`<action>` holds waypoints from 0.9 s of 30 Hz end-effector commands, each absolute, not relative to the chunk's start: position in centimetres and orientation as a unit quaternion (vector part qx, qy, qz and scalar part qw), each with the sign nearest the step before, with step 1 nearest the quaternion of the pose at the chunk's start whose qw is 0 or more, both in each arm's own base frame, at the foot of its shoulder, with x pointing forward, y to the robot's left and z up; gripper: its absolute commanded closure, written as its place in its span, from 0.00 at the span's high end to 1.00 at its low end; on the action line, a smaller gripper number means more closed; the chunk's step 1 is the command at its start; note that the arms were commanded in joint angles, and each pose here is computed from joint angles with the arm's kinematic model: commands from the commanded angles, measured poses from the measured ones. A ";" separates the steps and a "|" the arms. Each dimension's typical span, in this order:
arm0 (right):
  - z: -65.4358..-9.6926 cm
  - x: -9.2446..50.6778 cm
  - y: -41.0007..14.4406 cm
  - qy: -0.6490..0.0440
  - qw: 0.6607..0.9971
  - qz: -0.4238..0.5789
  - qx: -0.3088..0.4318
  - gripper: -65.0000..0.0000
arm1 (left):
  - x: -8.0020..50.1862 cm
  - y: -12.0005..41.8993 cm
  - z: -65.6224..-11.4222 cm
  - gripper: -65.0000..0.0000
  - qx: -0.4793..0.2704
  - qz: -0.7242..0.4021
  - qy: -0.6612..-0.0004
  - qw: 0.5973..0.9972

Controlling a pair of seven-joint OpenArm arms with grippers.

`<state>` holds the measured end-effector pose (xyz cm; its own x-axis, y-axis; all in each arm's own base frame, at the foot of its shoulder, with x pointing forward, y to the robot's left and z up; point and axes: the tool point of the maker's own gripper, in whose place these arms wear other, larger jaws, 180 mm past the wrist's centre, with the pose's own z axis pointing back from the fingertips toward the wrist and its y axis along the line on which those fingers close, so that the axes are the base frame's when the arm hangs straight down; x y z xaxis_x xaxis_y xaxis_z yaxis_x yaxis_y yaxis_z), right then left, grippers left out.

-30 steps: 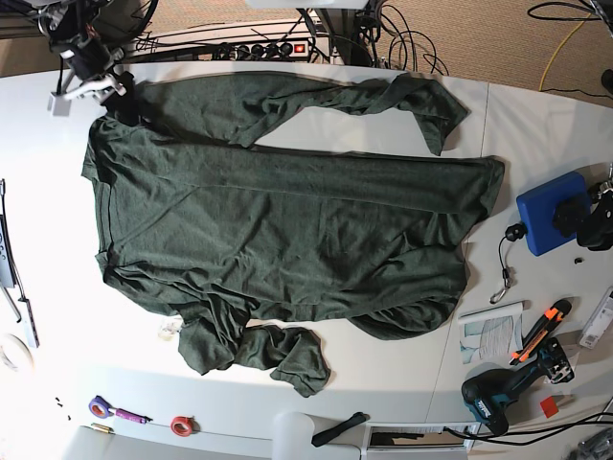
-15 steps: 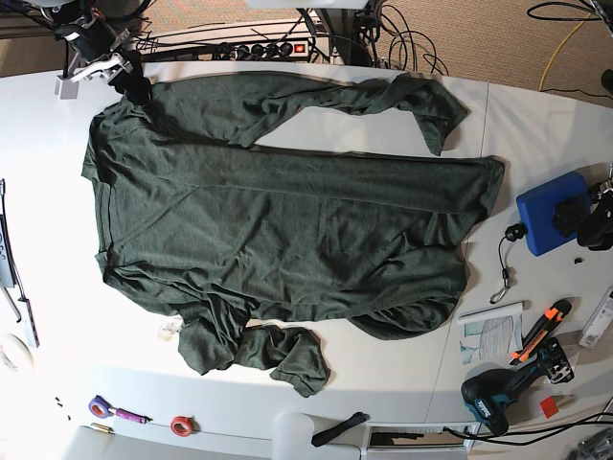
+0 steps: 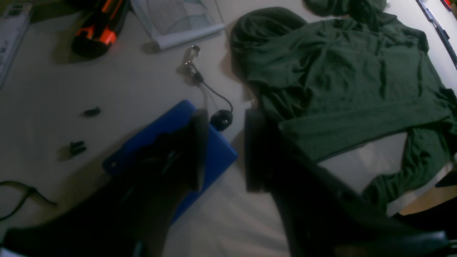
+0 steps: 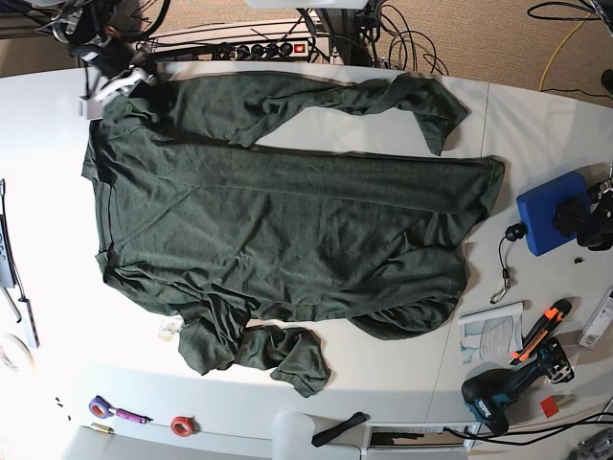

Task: Layout the t-shirt on the table in an organized manner, then fold the t-shirt properly
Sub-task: 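Release the shoulders and move both grippers away from the shirt, then grasp the sleeve end with the left gripper and drag it outward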

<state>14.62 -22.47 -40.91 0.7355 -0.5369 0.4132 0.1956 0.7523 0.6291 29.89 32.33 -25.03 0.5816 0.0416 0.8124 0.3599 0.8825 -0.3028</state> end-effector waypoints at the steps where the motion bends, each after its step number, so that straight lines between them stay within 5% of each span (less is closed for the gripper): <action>1: -42.9 11.8 -22.2 -0.227 0.917 -0.197 0.263 0.00 | 30.1 32.6 -23.5 0.30 -0.222 -0.100 -0.464 0.852; 8: -42.9 11.8 -22.3 -0.227 0.917 -0.198 0.262 0.00 | 26.1 30.6 -29.0 0.53 -0.281 -0.027 -0.407 0.868; 19: -42.8 11.9 -22.3 -0.229 0.916 -0.198 0.263 0.00 | 19.7 26.4 -35.8 0.53 -0.337 0.037 -0.317 0.886; 27: -42.8 11.9 -22.3 -0.230 0.916 -0.197 0.263 0.00 | 17.3 20.7 -40.2 0.53 -0.357 -0.027 -0.222 0.907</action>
<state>14.53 -22.38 -40.94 0.7402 -0.5335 0.4093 0.1931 0.7517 0.6306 17.85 19.91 -39.81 0.8848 0.1515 0.4406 0.2094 0.7155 -0.6665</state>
